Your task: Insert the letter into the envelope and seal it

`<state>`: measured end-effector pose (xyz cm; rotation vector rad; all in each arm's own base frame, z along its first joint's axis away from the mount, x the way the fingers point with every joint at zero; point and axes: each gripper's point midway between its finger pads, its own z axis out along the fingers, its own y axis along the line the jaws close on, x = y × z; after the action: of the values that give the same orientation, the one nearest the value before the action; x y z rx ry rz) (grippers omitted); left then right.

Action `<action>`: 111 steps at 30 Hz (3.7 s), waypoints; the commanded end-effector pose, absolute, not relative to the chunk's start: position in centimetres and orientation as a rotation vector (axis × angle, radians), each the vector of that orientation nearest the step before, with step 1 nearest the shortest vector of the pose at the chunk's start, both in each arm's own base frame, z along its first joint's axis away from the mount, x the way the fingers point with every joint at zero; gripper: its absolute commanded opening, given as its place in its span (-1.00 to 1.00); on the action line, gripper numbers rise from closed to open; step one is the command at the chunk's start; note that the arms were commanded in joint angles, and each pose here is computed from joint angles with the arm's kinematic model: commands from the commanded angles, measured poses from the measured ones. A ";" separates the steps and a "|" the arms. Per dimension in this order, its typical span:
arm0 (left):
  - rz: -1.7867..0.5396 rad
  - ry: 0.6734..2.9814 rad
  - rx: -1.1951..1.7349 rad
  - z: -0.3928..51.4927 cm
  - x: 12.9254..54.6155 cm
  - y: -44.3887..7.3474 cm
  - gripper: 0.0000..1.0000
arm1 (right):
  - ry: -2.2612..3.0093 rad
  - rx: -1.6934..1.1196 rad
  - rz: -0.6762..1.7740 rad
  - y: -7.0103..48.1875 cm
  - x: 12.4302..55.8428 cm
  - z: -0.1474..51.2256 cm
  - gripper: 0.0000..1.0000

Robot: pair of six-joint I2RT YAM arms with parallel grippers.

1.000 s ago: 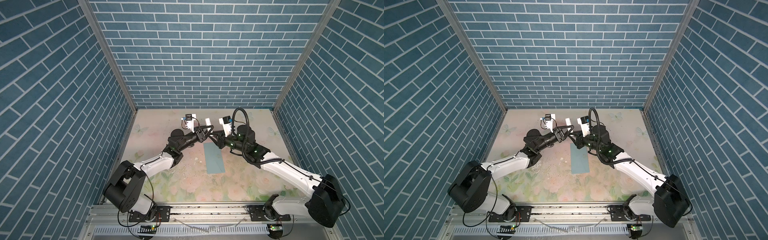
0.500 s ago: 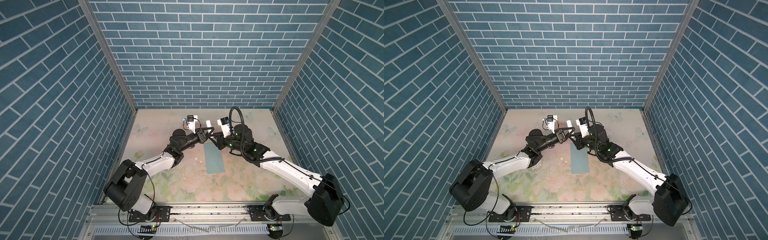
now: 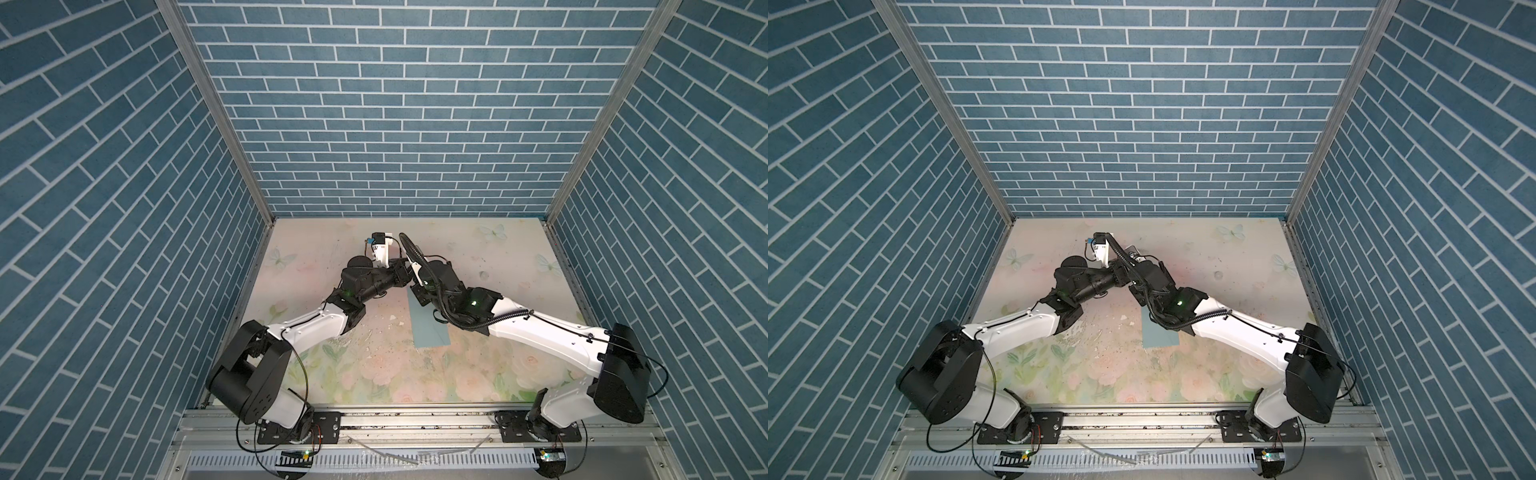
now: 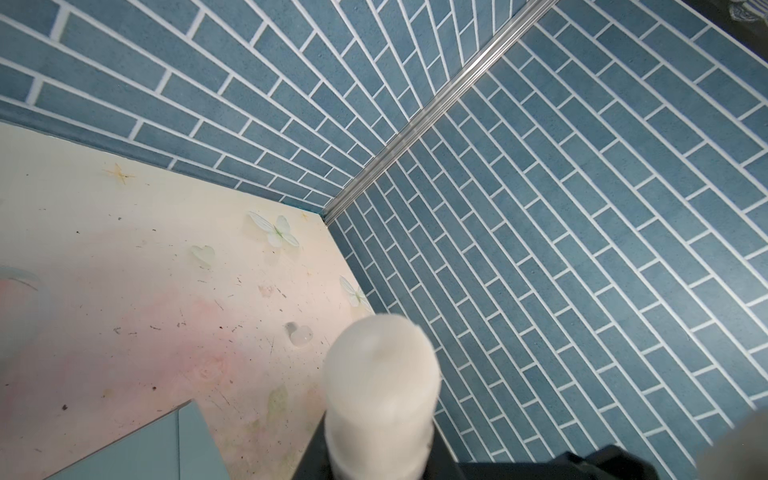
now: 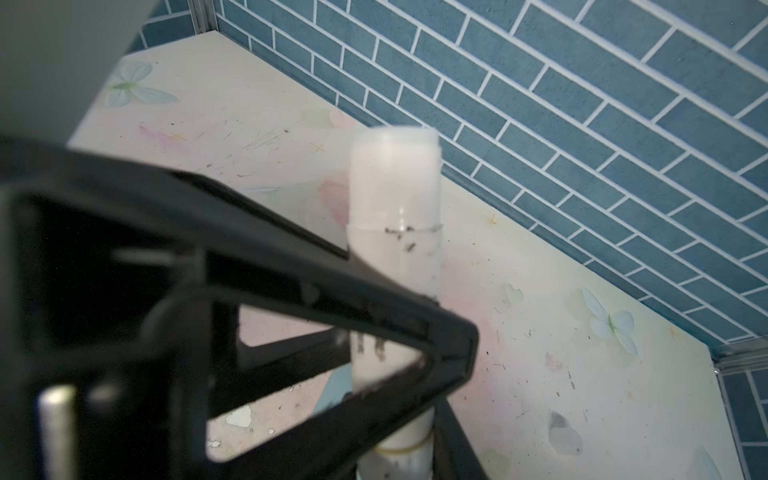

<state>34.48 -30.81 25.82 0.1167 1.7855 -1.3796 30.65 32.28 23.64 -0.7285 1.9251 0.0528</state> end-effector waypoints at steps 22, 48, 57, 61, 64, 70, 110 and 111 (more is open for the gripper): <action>-1.588 1.636 0.185 31.1 32.9 -31.9 -1.00 | 1.740 -0.559 1.424 29.1 26.3 28.4 0.28; -1.623 1.652 0.190 30.7 32.8 -32.4 -1.00 | 1.709 -0.522 1.559 30.5 28.1 28.7 -1.00; -1.429 1.790 0.244 28.3 33.0 -32.3 -1.00 | 1.921 -0.392 1.010 27.9 31.5 26.7 -1.00; -1.371 1.841 0.257 27.5 33.0 -32.4 -1.00 | 1.973 -0.397 0.544 26.7 32.5 26.3 -1.00; -1.349 1.861 0.262 27.0 33.0 -32.7 -1.00 | 1.975 -0.401 0.269 26.4 33.2 26.7 -1.00; -1.343 1.877 0.252 26.4 33.3 -33.0 -1.00 | 1.888 -0.469 -0.188 27.7 33.5 27.2 -1.00; -1.569 1.703 0.245 31.6 32.1 -32.9 -1.00 | 1.755 -0.634 1.400 30.2 26.8 28.4 -0.33; -1.571 1.704 0.243 31.6 32.1 -32.9 -1.00 | 1.753 -0.632 1.400 30.2 26.8 28.5 -0.34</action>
<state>32.57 -33.09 30.51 0.2196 1.7445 -1.5572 27.49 29.93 27.97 -0.6098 1.7999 1.3441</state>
